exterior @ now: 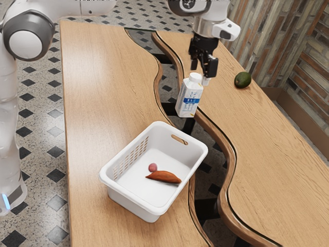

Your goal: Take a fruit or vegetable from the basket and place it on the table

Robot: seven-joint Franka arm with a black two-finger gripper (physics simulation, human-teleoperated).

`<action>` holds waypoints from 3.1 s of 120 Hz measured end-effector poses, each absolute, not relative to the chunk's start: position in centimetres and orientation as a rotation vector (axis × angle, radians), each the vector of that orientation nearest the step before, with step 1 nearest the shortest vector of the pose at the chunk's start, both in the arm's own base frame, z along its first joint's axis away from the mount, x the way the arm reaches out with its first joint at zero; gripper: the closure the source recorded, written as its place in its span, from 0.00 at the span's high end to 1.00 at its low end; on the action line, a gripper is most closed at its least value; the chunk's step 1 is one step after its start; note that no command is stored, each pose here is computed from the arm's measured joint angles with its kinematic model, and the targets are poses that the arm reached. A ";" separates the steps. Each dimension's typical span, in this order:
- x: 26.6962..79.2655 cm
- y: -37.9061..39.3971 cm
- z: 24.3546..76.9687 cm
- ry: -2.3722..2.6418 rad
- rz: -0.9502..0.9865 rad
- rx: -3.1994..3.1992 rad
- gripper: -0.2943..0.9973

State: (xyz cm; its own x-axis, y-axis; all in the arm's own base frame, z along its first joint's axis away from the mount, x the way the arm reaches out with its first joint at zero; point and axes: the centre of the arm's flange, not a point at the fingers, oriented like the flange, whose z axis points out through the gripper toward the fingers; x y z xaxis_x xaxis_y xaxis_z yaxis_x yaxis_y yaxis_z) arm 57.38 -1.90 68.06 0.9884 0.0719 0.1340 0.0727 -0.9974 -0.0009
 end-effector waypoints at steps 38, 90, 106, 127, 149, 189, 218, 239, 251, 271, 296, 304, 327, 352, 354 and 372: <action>56.9 -0.4 68.6 -0.164 -0.163 -3.129 0.77; 47.3 -16.3 64.0 0.477 0.090 -3.100 0.77; 45.8 -16.3 59.4 0.575 0.169 -3.076 0.77; 44.3 -16.8 55.0 0.696 0.221 -3.075 0.77; 44.3 -17.4 53.3 0.782 0.173 -3.073 0.77; 45.0 -18.3 50.6 0.843 0.111 -3.029 0.77; 46.8 -18.8 48.0 0.846 0.087 -3.002 0.77; 48.3 -18.4 45.5 0.815 0.104 -3.036 0.77; 49.2 -18.5 43.5 0.810 0.121 -3.053 0.77; 49.9 -18.5 42.4 0.799 0.105 -3.067 0.77; 50.2 -18.6 41.7 0.794 0.101 -3.073 0.77; 50.3 -18.7 41.2 0.794 0.111 -3.076 0.77; 50.5 -18.8 40.6 0.792 0.118 -3.080 0.77; 50.7 -18.8 40.0 0.786 0.132 -3.084 0.77; 50.7 -18.7 39.9 0.786 0.133 -3.084 0.77; 51.1 -17.8 39.9 0.753 0.131 -3.093 0.77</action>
